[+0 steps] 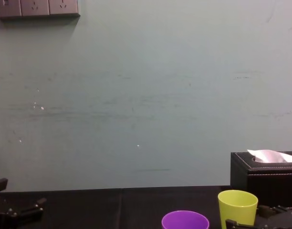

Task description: Stack the three plastic cups sequentially using one hand.

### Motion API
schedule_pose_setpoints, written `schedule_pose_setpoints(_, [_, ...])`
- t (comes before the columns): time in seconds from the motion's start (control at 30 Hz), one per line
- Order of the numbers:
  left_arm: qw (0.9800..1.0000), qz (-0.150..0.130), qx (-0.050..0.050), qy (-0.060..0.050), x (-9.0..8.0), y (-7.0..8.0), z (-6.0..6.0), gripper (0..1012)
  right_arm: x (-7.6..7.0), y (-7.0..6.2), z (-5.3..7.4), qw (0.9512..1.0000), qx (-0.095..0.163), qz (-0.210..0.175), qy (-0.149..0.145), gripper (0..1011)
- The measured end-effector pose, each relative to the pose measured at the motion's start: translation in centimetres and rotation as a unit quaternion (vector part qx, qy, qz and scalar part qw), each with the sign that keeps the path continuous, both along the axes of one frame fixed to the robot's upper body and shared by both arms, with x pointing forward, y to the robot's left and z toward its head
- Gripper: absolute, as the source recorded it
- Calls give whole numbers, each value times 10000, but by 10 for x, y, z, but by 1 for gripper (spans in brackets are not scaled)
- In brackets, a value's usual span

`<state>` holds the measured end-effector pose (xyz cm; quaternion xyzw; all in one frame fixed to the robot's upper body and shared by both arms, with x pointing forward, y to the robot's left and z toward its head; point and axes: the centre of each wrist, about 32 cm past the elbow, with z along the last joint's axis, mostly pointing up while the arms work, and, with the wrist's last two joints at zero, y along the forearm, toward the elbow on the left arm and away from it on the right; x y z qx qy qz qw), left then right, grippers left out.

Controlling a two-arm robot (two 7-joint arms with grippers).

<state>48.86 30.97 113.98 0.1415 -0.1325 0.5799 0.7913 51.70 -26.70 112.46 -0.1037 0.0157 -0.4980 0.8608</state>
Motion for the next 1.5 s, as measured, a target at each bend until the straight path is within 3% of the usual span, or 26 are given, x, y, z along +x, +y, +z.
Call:
schedule_pose_setpoints(1.1, [10000, 0, 0, 0, 0, 0, 0, 1010, 13, 5, -2, 9999, 40, -12, 130, 1003])
schedule_pose_setpoints(1.5, [10000, 0, 0, 0, 0, 0, 0, 1010, 24, 9, -2, 10000, -6, -12, 91, 1003])
